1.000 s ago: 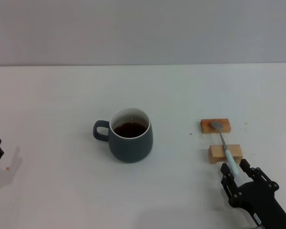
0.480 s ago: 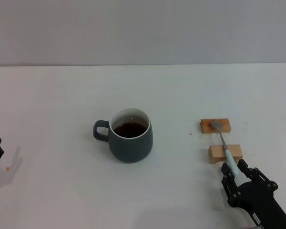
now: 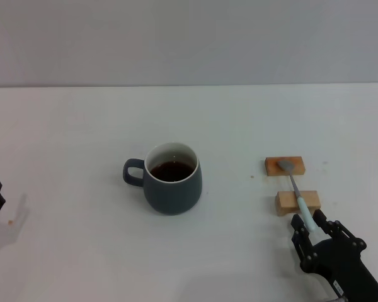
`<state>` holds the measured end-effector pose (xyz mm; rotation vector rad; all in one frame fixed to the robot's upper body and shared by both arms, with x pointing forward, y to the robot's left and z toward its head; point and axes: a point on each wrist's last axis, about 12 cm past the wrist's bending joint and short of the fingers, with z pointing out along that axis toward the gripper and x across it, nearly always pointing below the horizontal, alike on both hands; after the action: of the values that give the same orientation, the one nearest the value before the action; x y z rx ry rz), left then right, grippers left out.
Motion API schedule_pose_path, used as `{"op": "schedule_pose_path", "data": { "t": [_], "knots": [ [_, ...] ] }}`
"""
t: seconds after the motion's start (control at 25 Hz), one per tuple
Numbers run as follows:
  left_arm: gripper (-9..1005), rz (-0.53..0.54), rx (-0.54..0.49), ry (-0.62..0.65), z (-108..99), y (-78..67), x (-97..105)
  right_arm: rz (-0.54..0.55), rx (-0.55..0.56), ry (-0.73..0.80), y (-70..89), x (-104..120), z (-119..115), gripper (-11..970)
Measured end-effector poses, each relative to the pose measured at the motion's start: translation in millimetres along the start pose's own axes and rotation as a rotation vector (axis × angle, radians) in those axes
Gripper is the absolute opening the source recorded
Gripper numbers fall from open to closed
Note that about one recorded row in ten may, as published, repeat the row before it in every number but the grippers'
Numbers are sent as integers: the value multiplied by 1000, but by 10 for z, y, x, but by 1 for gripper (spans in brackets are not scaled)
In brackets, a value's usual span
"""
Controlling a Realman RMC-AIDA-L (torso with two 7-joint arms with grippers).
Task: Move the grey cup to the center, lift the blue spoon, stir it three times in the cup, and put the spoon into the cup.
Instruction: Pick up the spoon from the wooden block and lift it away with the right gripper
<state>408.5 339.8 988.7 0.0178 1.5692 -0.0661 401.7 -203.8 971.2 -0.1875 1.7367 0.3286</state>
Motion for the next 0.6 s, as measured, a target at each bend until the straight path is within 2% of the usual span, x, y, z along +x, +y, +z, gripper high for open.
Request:
{"op": "schedule_pose_path", "data": {
  "t": [0.6],
  "knots": [
    [857,3,2,4,-12,3,4,3,6,0,-5,-1,1,364]
  ]
}}
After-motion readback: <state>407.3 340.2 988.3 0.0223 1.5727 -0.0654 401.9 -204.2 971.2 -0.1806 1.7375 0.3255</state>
